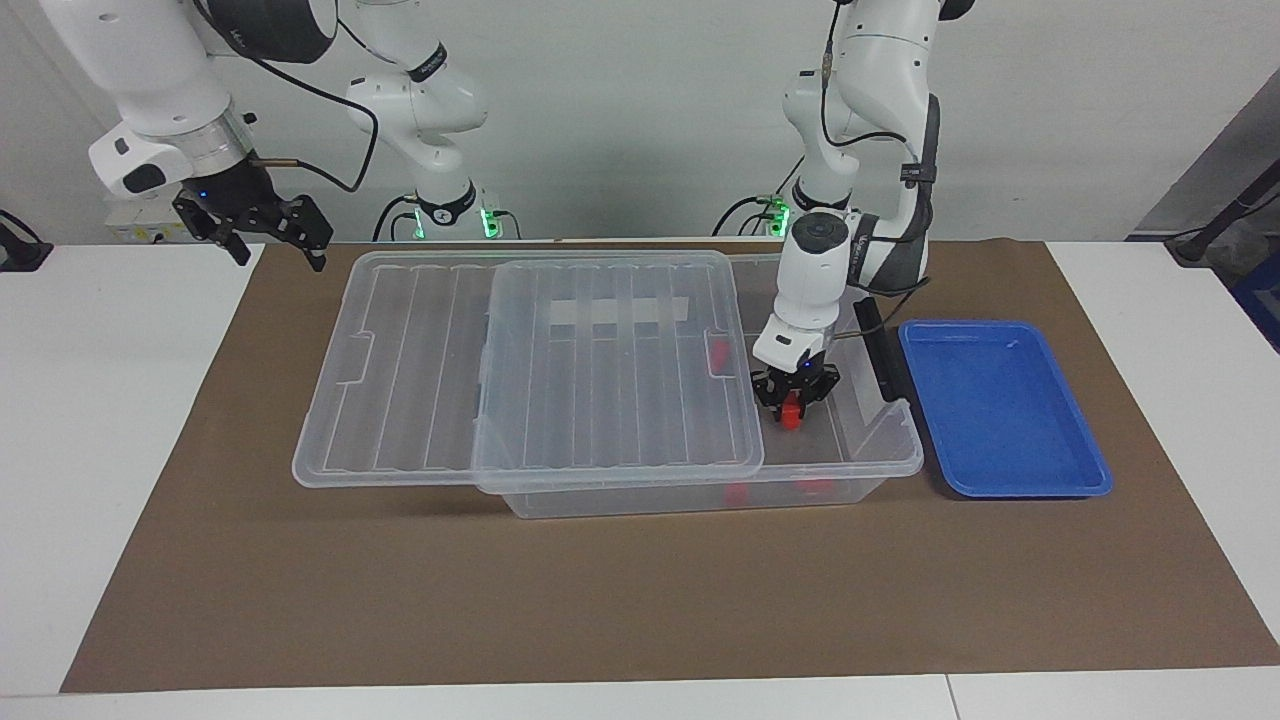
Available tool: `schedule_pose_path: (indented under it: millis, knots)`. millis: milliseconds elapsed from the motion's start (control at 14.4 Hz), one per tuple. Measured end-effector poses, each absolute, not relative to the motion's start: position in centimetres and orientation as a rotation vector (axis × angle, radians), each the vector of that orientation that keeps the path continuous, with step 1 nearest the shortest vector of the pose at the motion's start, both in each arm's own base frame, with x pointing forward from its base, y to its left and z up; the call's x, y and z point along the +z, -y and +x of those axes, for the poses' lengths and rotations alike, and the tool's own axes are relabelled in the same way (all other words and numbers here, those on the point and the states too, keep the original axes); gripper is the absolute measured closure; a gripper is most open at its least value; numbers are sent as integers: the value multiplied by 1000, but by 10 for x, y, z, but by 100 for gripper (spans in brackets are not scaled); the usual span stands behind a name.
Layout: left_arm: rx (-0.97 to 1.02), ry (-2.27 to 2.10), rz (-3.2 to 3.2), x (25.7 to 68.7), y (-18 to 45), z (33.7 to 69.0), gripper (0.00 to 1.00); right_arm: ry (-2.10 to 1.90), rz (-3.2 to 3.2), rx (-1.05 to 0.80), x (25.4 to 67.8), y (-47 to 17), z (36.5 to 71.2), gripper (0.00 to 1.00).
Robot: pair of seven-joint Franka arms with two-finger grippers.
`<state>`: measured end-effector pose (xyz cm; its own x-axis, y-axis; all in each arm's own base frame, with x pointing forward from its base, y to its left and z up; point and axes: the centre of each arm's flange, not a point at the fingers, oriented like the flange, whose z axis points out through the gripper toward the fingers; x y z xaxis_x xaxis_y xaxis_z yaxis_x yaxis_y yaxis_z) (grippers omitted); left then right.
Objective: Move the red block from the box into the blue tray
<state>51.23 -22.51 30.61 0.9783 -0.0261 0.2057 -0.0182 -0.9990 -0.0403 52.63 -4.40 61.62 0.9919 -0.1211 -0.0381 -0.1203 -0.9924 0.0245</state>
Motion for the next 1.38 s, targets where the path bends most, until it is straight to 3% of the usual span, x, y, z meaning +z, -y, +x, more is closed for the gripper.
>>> schedule_pose_path:
  millis: [277, 1038, 1108, 1385]
  knots:
    - [-336, -36, -3075, 322, 214, 522, 65, 189, 3113, -62, 616, 44, 526, 0]
    - [-217, 24, -2991, 442, 216, 525, 65, 189, 3113, -64, 616, 44, 526, 2]
    - [-206, 44, -3001, 456, 219, 527, 65, 189, 3113, -59, 616, 44, 527, 9]
    - [-181, 71, -3039, 506, 217, 527, 65, 142, 3108, 21, 611, 45, 534, 54]
